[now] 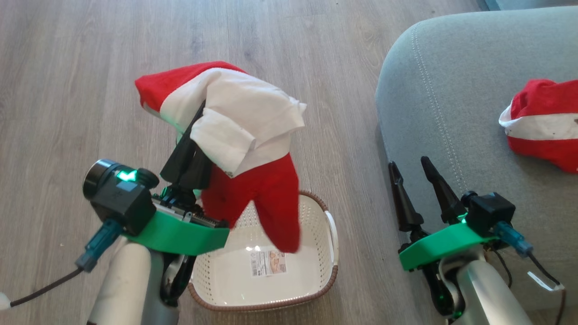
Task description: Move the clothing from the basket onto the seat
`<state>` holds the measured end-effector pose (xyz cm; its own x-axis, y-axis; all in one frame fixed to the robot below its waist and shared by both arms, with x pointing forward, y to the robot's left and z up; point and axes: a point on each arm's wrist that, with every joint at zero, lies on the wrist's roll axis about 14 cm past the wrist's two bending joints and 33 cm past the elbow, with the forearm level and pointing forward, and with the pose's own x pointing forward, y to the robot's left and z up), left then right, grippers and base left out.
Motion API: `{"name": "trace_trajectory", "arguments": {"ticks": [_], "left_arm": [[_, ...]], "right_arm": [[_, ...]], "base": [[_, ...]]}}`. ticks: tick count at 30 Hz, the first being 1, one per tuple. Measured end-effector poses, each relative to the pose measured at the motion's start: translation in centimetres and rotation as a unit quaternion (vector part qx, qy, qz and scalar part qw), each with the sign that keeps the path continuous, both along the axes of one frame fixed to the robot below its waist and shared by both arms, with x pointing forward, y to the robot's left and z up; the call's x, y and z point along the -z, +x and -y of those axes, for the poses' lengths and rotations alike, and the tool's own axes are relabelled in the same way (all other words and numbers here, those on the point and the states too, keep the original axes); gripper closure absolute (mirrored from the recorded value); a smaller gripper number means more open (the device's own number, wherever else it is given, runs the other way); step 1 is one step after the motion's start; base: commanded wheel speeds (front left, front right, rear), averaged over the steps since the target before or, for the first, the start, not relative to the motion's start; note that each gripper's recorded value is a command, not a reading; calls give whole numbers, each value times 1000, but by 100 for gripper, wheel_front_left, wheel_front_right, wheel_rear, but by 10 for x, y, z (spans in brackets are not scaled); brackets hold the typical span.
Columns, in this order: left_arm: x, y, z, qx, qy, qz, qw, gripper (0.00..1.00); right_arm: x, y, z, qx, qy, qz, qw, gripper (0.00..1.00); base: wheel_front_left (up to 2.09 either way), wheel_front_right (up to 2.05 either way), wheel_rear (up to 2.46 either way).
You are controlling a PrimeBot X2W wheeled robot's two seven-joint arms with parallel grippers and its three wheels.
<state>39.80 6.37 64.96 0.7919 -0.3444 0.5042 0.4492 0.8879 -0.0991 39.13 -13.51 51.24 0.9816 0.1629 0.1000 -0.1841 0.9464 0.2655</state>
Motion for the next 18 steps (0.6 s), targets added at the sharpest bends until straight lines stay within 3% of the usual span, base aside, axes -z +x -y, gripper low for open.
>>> {"name": "trace_trajectory", "arguments": {"ticks": [5, 9, 18], "left_arm": [[1, 1, 1, 1, 0, -1, 1000, 100], [3, 2, 2, 2, 2, -4, 1000, 100], [7, 4, 4, 4, 4, -9, 1000, 100]], "right_arm": [[-9, -3, -21, -31, -2, 14, 999, 0], [-14, -11, -53, -84, -36, 30, 995, 0], [-15, -41, -111, -225, -138, 70, 962, 0]], "base": [[0, 0, 0], [0, 0, 0], [0, 0, 0]]}}
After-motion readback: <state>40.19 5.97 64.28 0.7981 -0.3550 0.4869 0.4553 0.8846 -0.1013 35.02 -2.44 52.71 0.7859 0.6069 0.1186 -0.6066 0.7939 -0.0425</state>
